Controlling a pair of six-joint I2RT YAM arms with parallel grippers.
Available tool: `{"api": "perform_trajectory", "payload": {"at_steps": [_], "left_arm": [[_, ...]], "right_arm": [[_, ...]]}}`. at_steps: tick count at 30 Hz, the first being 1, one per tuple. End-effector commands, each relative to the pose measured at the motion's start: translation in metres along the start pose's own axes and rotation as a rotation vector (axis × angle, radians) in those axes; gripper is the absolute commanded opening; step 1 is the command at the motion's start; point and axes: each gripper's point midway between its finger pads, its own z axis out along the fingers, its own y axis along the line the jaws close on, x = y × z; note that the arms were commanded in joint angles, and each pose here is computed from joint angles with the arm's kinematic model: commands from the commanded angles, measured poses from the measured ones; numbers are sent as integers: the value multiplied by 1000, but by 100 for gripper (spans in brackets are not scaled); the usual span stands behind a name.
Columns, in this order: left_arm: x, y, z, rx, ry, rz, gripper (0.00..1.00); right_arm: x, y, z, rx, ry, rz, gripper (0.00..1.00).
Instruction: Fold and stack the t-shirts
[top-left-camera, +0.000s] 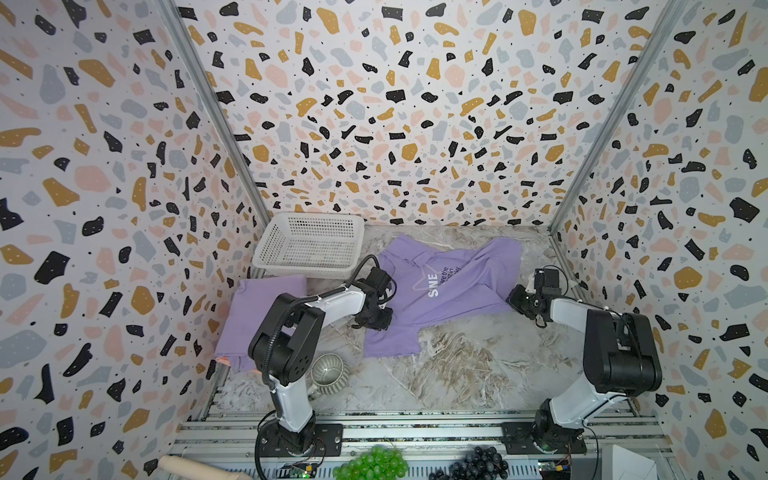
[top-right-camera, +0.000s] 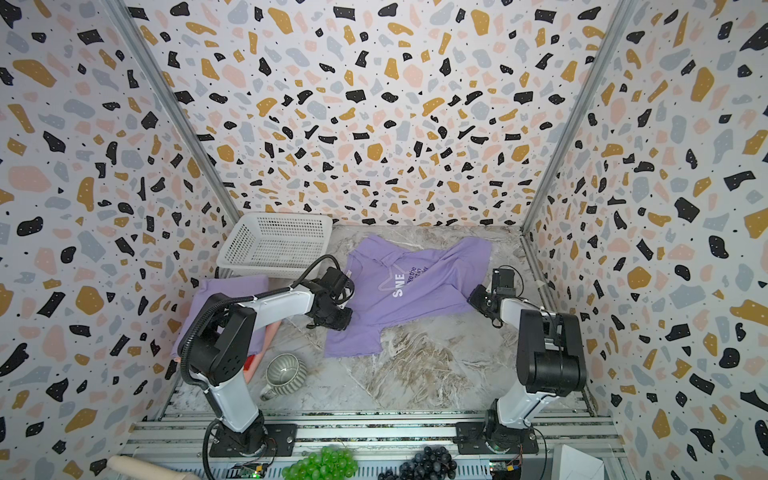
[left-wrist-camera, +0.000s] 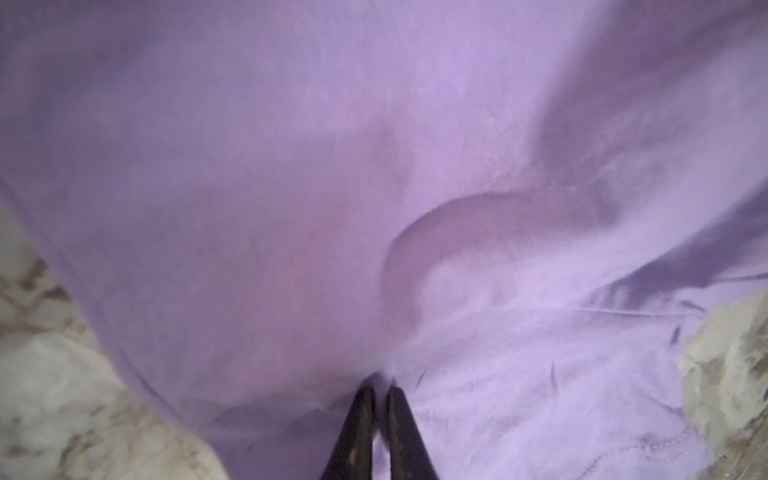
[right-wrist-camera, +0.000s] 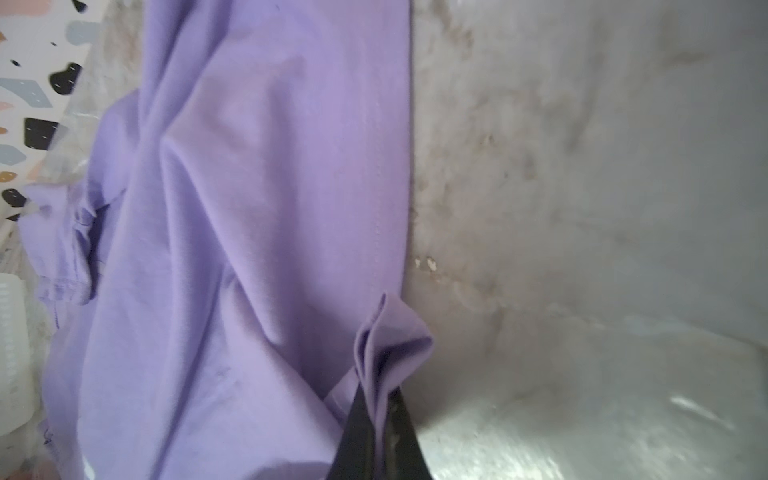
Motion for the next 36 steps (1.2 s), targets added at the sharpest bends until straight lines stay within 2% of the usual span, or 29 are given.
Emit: {"api": "perform_trajectory", "payload": {"at_steps": [1, 6, 9, 12, 16, 22, 28, 31, 34, 36], "left_arm": [[11, -2, -5, 22, 30, -10, 0], [-40, -13, -64, 102, -167, -36, 0], [-53, -13, -90, 101, -227, -26, 0], [-50, -12, -99, 92, -232, -23, 0], [-36, -11, -105, 91, -229, -47, 0], [-2, -7, -99, 92, -150, -69, 0], [7, -18, -91, 162, -106, -54, 0], [-21, -27, -97, 210, -141, -36, 0], [-76, -34, -123, 239, -248, -7, 0], [-124, -37, -154, 249, -368, 21, 0]], "right_arm": [[-77, 46, -61, -56, -270, -100, 0], [-150, 103, -150, -108, -551, -257, 0], [-159, 112, -181, -91, -596, -301, 0], [-142, 105, -198, -84, -596, -291, 0], [-102, 69, -215, -3, -586, -223, 0], [-30, 9, -190, 124, -403, -122, 0], [-27, 8, -180, 103, -399, -97, 1], [-53, 29, -173, 42, -439, -112, 1], [-102, 66, -179, -47, -553, -146, 0], [-144, 99, -191, -106, -634, -201, 0]]}}
